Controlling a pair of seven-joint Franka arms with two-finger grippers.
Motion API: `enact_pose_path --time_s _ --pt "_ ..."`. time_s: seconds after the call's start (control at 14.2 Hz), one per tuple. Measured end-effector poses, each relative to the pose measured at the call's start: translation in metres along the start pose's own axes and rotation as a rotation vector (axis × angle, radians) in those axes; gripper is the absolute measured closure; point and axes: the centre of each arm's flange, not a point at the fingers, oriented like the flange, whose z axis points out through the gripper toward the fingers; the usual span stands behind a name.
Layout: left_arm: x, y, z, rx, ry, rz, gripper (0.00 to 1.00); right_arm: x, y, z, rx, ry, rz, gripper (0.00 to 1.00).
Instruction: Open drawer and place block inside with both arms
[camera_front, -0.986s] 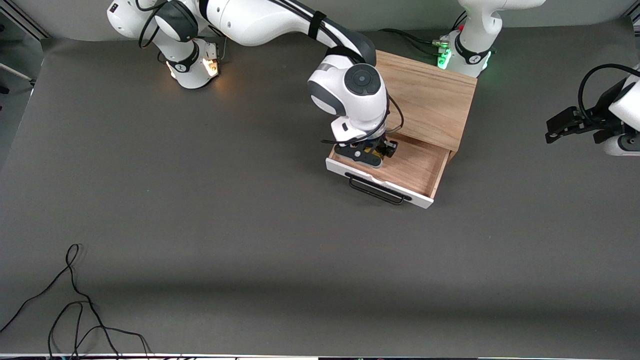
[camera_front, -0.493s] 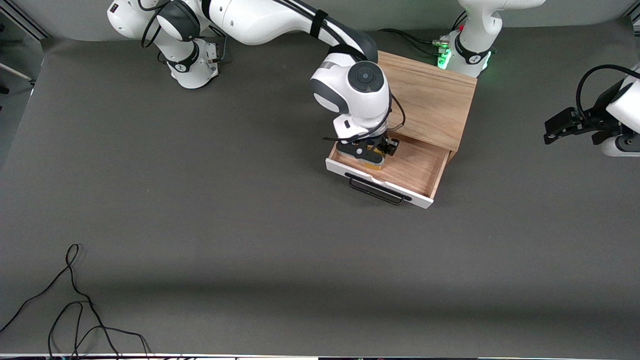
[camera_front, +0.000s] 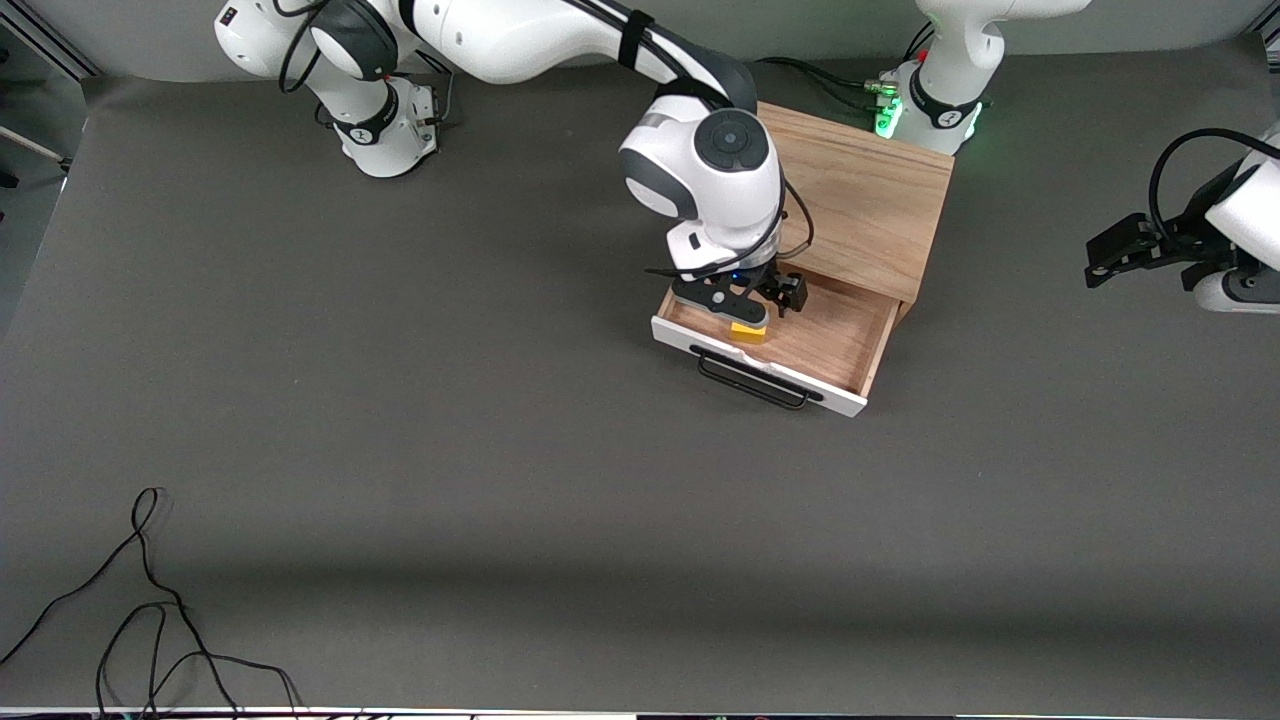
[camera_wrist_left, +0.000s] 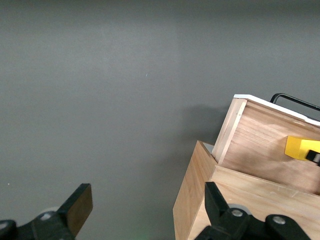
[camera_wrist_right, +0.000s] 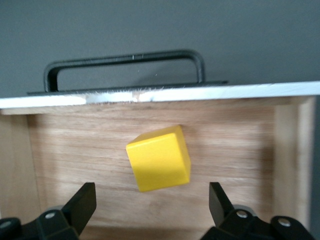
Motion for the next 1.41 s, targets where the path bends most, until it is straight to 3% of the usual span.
enact_pose_path --time_s 0.42,0.7,1.06,1.41 --pt "0.0 -0.003 0.004 0.022 -0.011 0.003 0.0 0.083 0.039 -0.157 0.014 0.031 -0.029 0.0" --pt "0.0 -0.002 0.004 0.024 -0.011 0.007 0.0 0.14 0.089 -0.211 -0.01 0.044 -0.101 0.0" --pt "-0.001 -0.002 0.004 0.023 -0.012 0.009 0.0 0.244 0.212 -0.28 -0.034 0.073 -0.257 0.0" --pt "-0.001 -0.002 0.004 0.023 -0.015 0.009 0.0 0.301 0.339 -0.323 -0.067 0.079 -0.355 0.0"
